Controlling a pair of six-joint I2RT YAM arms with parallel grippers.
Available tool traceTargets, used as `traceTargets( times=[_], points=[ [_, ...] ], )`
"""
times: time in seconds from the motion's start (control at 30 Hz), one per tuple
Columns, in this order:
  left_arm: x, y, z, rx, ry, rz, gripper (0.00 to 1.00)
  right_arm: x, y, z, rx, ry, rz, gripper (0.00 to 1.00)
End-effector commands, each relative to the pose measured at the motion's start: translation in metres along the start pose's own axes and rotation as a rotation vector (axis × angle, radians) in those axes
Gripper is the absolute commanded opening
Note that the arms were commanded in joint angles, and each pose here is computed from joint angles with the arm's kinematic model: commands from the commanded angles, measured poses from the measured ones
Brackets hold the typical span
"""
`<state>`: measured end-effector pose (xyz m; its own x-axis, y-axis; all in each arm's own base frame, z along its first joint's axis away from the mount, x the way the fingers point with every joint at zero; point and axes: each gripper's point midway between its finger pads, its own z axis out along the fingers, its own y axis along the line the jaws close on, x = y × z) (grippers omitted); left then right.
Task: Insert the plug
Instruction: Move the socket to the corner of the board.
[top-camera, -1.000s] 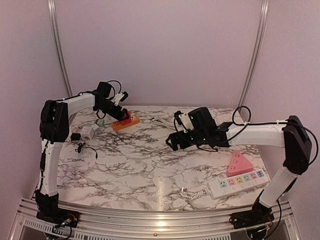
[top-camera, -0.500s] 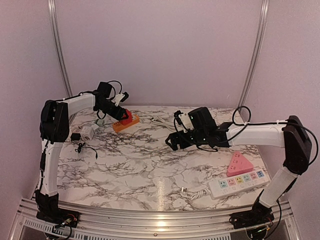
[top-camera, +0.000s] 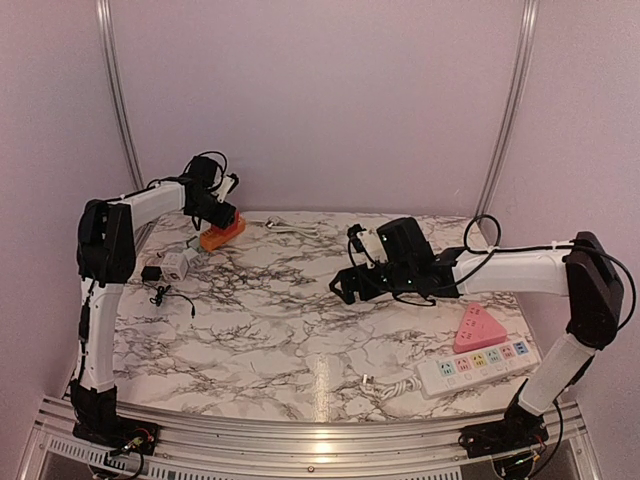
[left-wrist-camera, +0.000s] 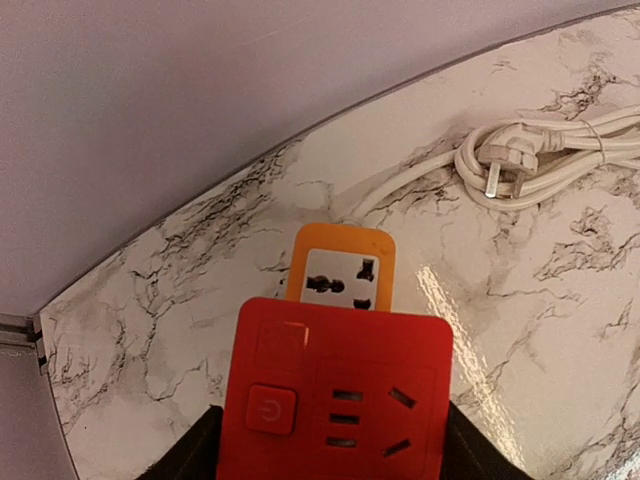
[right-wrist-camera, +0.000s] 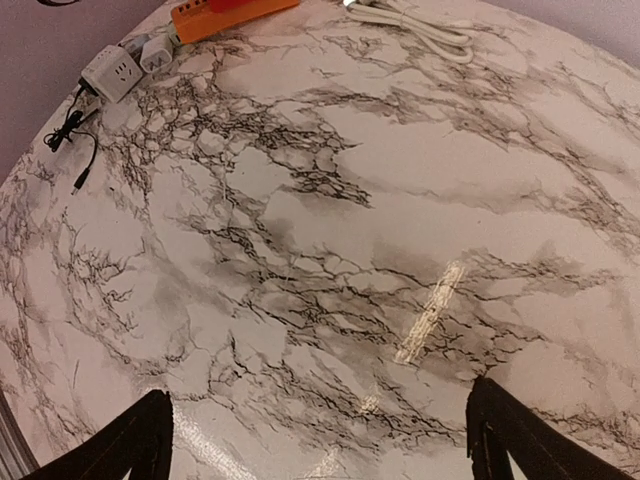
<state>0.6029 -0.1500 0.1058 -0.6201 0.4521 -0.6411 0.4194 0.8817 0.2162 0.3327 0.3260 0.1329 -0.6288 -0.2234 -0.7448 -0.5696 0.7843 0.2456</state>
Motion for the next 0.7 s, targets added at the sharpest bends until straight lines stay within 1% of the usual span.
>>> traceTargets(
  times=[0.0,0.13,0.27,0.37,0.67],
  points=[
    [-0.062,0.022,-0.039,-0.105,-0.185,-0.012,0.52,-0.013,0.009,-0.004,-0.027,-0.038,-0.001,0.96],
    [-0.072,0.024,-0.043,-0.168,-0.211,0.033,0.51,-0.013,0.009,-0.006,-0.019,-0.036,-0.008,0.96],
    [-0.068,0.046,-0.043,-0.289,-0.19,0.064,0.48,-0.011,0.007,-0.008,-0.013,-0.031,-0.009,0.96],
    [-0.06,0.061,-0.041,-0.343,-0.168,0.073,0.48,-0.006,0.007,-0.006,-0.016,-0.018,-0.004,0.96],
    [-0.027,0.118,-0.042,-0.361,-0.154,-0.029,0.48,0.009,0.009,0.0,-0.041,0.02,-0.004,0.96]
  ],
)
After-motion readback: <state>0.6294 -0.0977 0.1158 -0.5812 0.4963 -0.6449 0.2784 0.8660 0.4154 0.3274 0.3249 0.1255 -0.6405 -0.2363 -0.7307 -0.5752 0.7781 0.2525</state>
